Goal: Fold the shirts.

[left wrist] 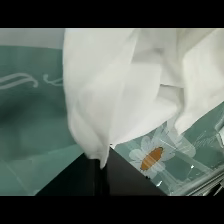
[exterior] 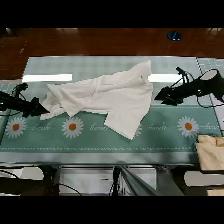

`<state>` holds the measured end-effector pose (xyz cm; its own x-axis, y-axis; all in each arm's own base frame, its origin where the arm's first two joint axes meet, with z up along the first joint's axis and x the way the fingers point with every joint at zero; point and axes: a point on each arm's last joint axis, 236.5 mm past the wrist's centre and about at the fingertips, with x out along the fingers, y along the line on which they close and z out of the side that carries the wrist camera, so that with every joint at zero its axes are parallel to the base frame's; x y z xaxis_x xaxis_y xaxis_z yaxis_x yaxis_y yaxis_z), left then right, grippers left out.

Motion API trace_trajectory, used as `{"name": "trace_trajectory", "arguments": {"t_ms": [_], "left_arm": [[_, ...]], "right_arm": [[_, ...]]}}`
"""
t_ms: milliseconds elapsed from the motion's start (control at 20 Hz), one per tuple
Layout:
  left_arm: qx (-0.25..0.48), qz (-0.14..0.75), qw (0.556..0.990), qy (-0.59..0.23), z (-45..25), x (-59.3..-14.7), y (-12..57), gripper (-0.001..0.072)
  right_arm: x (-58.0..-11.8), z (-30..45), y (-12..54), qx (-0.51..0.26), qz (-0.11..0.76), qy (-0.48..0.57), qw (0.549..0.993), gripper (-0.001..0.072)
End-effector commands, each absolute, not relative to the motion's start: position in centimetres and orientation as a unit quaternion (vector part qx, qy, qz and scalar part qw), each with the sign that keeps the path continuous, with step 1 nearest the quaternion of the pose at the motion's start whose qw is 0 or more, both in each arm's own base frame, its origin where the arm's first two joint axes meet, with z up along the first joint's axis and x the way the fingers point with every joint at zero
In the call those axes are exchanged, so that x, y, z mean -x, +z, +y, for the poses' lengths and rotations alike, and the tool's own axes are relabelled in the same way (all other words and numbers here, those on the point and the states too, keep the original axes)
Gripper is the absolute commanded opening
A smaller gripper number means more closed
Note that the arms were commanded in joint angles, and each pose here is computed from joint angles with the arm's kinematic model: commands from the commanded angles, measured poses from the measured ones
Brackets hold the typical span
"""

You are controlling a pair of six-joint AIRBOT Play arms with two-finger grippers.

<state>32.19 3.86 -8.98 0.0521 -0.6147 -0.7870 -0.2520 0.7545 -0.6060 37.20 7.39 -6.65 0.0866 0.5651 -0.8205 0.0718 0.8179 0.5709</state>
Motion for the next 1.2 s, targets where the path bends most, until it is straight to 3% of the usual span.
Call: {"name": "trace_trajectory", "arguments": {"t_ms": [0, 350, 400, 600, 650, 800, 900, 1050, 1150], "left_arm": [[0.341, 0.669, 0.642, -0.155, 3.1, -32.2, -8.1, 0.0033], [0.352, 0.641, 0.659, -0.175, 2.4, -33.6, -6.3, 0.0033], [0.348, 0.639, 0.663, -0.177, 2.5, -33.7, -6.1, 0.0033], [0.336, 0.627, 0.677, -0.189, 2.8, -34.6, -5.3, 0.0033], [0.333, 0.62, 0.682, -0.197, 2.7, -34.9, -4.9, 0.0033], [0.334, 0.594, 0.701, -0.209, 2.7, -36.5, -3.2, 0.0033], [0.333, 0.546, 0.728, -0.248, 2.0, -38.4, 0.1, 0.0032], [0.351, 0.421, 0.779, -0.305, 0.6, -42.2, 10.1, 0.0031], [0.348, 0.303, 0.818, -0.343, -0.5, -43.2, 20.3, 0.003]], "right_arm": [[-35.2, 9.8, -8.4, -0.263, 0.665, 0.188, 0.673, 0.059], [-36.0, 14.8, -10.0, -0.241, 0.658, 0.159, 0.695, 0.0557], [-35.9, 15.4, -10.3, -0.242, 0.662, 0.151, 0.693, 0.0487], [-34.9, 18.0, -12.1, -0.245, 0.681, 0.143, 0.675, 0.0072], [-35.1, 18.3, -12.0, -0.247, 0.677, 0.145, 0.678, 0.0026], [-36.9, 19.0, -9.2, -0.251, 0.637, 0.182, 0.706, 0.0025], [-39.0, 18.4, -4.5, -0.244, 0.584, 0.2, 0.748, 0.0024], [-42.6, 16.3, 7.6, -0.239, 0.455, 0.22, 0.829, 0.0024], [-43.6, 14.1, 18.4, -0.228, 0.34, 0.228, 0.883, 0.0024]]}}
